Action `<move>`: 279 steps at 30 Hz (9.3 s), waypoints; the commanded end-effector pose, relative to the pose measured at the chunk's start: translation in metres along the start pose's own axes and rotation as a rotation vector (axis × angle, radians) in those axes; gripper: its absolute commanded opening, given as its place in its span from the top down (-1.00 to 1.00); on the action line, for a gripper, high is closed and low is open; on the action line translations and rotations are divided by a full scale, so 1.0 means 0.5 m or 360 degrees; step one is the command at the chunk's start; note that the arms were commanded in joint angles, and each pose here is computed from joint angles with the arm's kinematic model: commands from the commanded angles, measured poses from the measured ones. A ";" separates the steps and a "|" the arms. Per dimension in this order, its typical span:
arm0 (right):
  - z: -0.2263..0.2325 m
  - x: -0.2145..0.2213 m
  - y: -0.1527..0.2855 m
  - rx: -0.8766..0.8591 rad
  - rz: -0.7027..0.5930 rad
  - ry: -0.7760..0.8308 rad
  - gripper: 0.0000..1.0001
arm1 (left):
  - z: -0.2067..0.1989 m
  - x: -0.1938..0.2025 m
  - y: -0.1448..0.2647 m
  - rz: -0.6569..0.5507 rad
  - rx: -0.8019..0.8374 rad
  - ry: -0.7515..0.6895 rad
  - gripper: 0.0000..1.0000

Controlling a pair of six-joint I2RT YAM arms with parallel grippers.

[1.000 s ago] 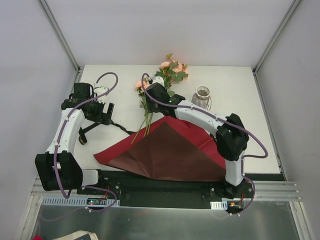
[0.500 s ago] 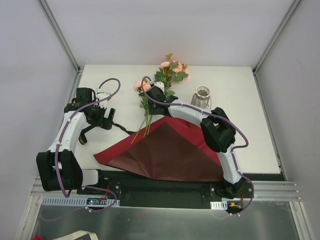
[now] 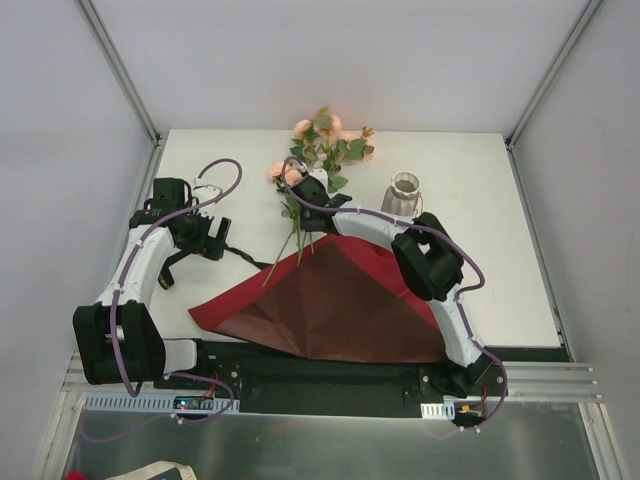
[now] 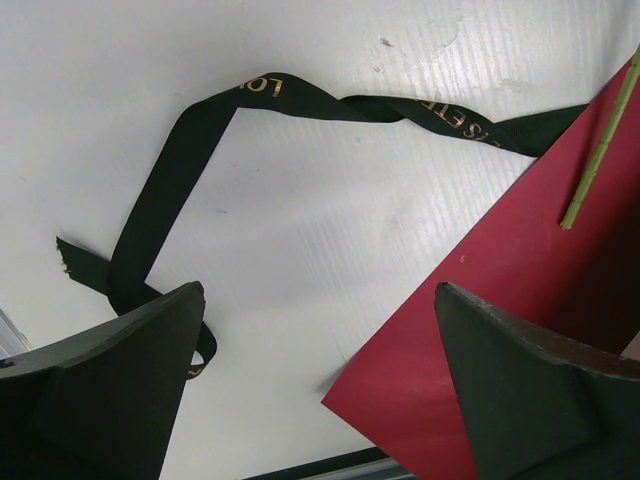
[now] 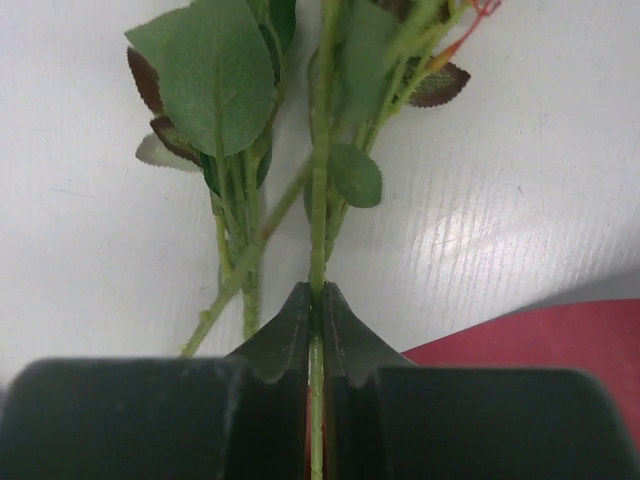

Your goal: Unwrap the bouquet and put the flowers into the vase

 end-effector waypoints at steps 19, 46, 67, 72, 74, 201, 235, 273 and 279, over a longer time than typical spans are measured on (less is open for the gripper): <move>0.023 -0.150 0.239 -0.0123 -0.0591 0.0039 0.98 | 0.018 -0.013 0.022 -0.0052 -0.0107 -0.0051 -0.98; -0.097 -0.555 0.744 -0.0321 -0.2418 0.0176 0.99 | 0.029 -0.016 0.034 -0.0057 -0.0174 -0.0083 -0.98; -0.036 -0.357 0.694 -0.1199 -0.1925 0.0201 0.99 | -0.020 -0.163 0.139 -0.0464 0.0102 -0.0002 -0.98; -0.050 -0.200 0.598 -0.0978 -0.1453 0.0128 0.99 | -0.021 -0.144 0.140 -0.0449 0.0066 -0.0018 -0.98; -0.065 -0.125 0.544 -0.0868 -0.1210 0.0155 0.99 | -0.019 -0.127 0.137 -0.0426 0.0034 -0.0043 -0.98; -0.276 -0.408 0.768 -0.0110 -0.1881 -0.0105 -0.13 | 0.008 -0.052 0.134 -0.0318 -0.0227 -0.0165 -0.98; 0.093 -0.104 0.104 -0.0194 -0.0237 -0.0366 -0.36 | 0.012 -0.033 0.112 -0.0269 -0.0233 -0.0176 -0.98; 0.053 -0.051 0.008 -0.0105 -0.0255 -0.0575 0.60 | 0.023 -0.016 0.088 -0.0251 -0.0256 -0.0205 -0.98; 0.056 -0.081 0.051 -0.0160 -0.0318 -0.0572 0.62 | 0.022 -0.018 0.093 -0.0270 -0.0263 -0.0200 -0.98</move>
Point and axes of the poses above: each gripper's point midway between its finger pads, its own y axis back along the fingers, its own z axis along the line the jaws close on, x = y × z, the point moved 3 cm from there along y, back along the fingers, and after that the axes turned 6 degrees about -y, right-handed, at the moved point
